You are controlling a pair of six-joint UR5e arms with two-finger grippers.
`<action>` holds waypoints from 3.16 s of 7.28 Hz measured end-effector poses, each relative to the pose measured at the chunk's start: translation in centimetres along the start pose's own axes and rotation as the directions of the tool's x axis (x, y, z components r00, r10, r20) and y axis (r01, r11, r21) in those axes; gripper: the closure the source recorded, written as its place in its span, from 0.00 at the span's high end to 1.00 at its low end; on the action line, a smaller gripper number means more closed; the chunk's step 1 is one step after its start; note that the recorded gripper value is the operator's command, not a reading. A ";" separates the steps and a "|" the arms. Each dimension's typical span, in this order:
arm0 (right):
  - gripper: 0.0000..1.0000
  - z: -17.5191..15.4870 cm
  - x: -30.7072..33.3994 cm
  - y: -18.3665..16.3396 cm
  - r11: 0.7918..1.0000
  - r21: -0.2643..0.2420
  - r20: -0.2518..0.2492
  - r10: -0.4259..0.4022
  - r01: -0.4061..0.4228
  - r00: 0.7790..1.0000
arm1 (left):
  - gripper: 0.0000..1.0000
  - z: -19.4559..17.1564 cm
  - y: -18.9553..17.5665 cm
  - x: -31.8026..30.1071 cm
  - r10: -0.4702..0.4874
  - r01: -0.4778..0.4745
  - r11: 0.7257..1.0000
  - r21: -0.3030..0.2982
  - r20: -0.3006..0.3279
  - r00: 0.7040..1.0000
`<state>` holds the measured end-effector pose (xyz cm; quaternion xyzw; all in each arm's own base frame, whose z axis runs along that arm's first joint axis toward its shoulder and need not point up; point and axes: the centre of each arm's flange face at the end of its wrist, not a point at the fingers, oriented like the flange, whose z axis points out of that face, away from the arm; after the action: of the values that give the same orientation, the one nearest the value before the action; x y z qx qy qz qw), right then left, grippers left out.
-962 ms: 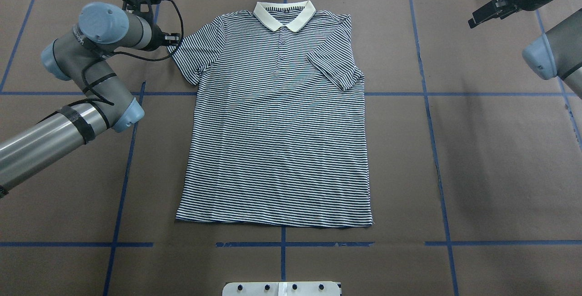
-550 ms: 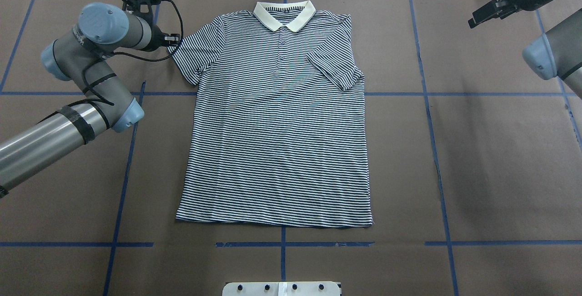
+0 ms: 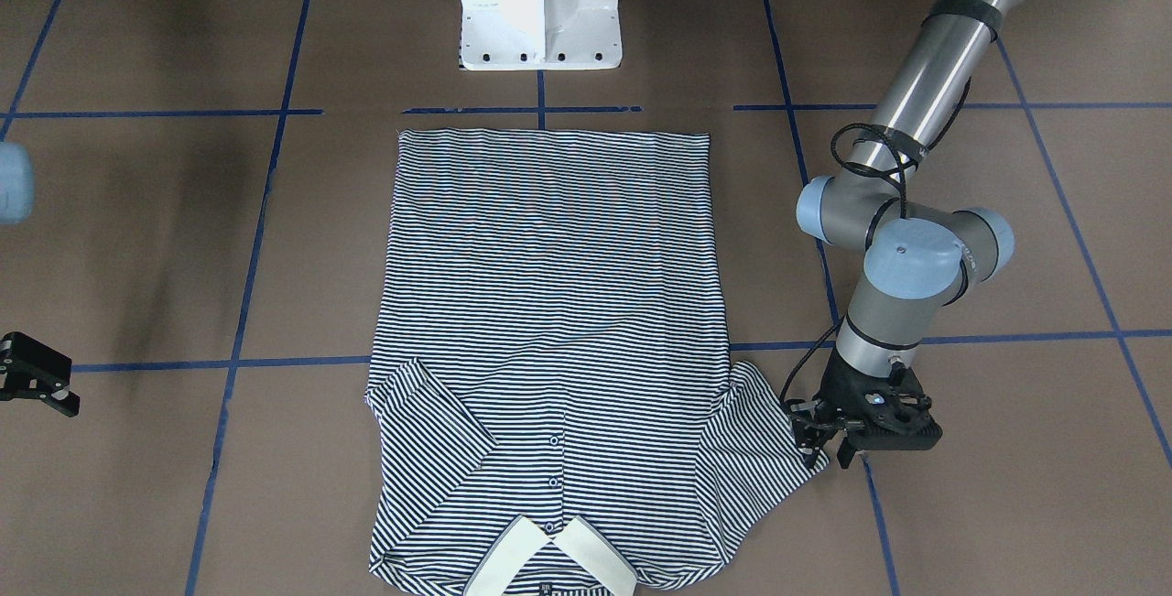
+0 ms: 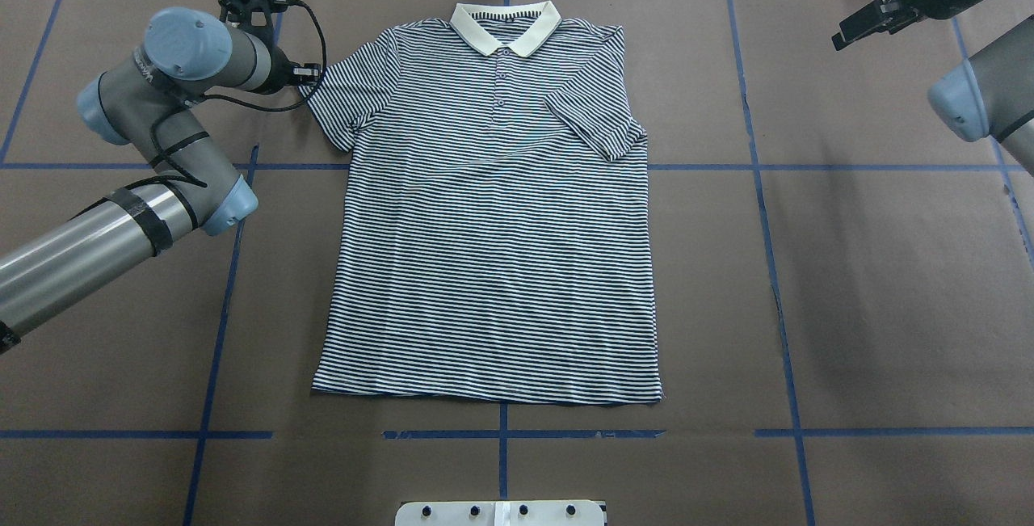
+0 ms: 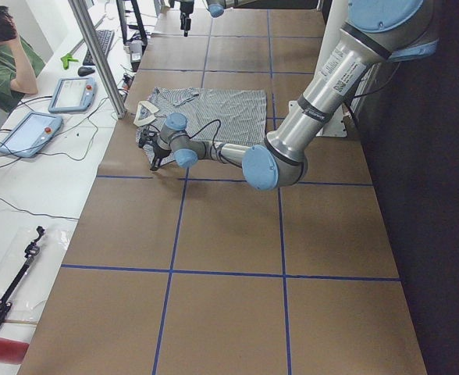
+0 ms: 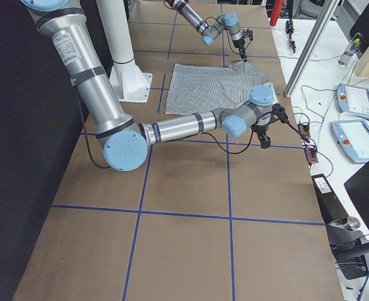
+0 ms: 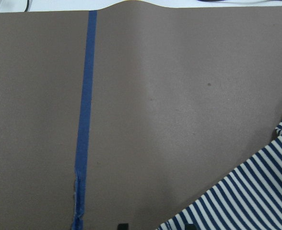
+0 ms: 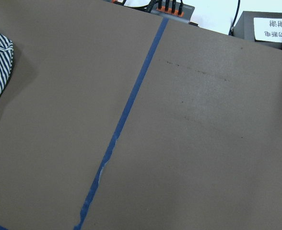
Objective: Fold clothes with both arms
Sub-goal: 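Raise the right gripper away while the left gripper moves toward the other sleeve, then grasp the sleeve nearest the left gripper and fold it inward onto the shirt, then move both grippers to the hem corners nearest the robot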
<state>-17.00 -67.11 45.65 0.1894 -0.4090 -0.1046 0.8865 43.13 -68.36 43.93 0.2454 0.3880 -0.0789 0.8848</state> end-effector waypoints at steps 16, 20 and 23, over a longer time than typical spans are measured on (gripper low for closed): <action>1.00 -0.2 -0.2 0.0 1.000 0.003 0.002 0.004 -0.004 1.000 | 1.00 -3.6 -3.0 22.8 -0.115 0.115 0.990 -0.082 0.000 0.993; 1.00 -2.4 -7.1 0.7 0.985 0.055 0.054 0.160 -0.163 0.986 | 1.00 -8.6 0.8 18.7 0.063 -0.074 0.994 -0.085 -0.126 0.990; 1.00 -1.7 -19.6 9.7 0.949 0.087 0.078 0.295 -0.302 0.952 | 1.00 -16.8 5.4 14.9 0.083 -0.103 0.991 -0.089 -0.210 0.974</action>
<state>-28.05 -51.26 35.29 0.1652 -0.4659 0.0449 0.8681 44.19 -54.61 25.41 0.2261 0.4689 0.0078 0.8538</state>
